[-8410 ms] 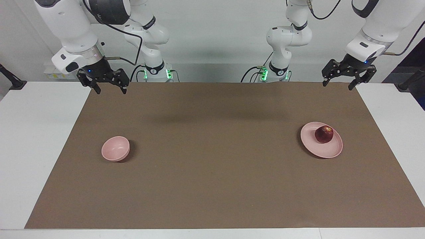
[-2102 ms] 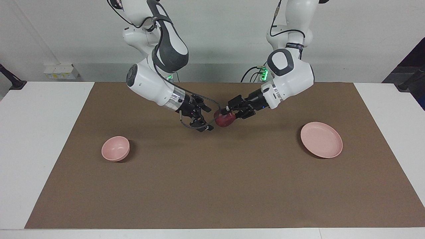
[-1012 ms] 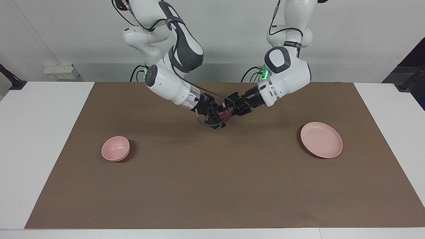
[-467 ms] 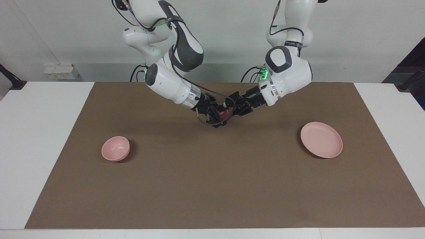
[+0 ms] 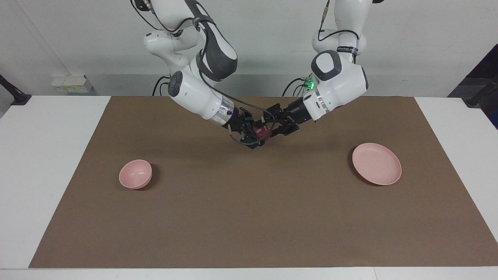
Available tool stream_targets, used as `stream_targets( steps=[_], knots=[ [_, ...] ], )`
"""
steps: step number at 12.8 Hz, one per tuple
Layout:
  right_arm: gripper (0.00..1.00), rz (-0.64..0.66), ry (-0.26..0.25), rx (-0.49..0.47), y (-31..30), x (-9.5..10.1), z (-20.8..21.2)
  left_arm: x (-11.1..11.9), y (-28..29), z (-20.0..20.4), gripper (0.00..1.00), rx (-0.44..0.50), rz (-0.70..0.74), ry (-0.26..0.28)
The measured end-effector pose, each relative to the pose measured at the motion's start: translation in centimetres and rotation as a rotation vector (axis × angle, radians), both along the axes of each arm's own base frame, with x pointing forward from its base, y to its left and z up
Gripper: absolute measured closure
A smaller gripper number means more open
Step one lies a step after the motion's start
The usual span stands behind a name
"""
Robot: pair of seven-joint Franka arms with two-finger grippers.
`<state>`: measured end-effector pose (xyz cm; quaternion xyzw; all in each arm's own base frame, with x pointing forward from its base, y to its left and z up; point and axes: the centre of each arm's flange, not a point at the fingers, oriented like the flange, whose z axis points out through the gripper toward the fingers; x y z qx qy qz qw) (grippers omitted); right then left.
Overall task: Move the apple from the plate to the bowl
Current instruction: 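Grasp the apple with the right gripper and open the left gripper, then move the apple with the right gripper toward the pink cup while the left gripper withdraws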
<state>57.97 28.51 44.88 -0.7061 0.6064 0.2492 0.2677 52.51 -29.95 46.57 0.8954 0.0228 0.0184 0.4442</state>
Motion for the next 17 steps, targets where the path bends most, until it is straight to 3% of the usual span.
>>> stream_targets(
  steps=[3, 6, 11, 14, 17],
  knots=[
    [0.21, 0.006, 0.011, -0.008, 0.2, -0.2, -0.7, 0.0, 0.2, 0.5, 0.0, 0.095, -0.056, -0.063],
    [0.21, 0.003, 0.014, -0.015, -0.1, 0.0, -1.2, 1.1, 3.1, 0.0, 0.0, 0.25, -0.106, -0.113],
    [0.21, 0.0, -0.033, -0.053, -2.0, 0.6, 0.5, 4.3, 13.1, -2.3, 0.0, 0.57, -0.15, -0.16],
    [0.21, 0.021, -0.061, -0.114, -3.5, 0.8, 1.1, 5.4, 17.2, -2.3, 0.0, 0.761, -0.213, -0.225],
    [0.21, 0.068, -0.114, -0.231, -5.2, 0.9, 2.0, 6.6, 18.8, 0.8, 0.0, 0.832, -0.235, -0.282]
  ],
)
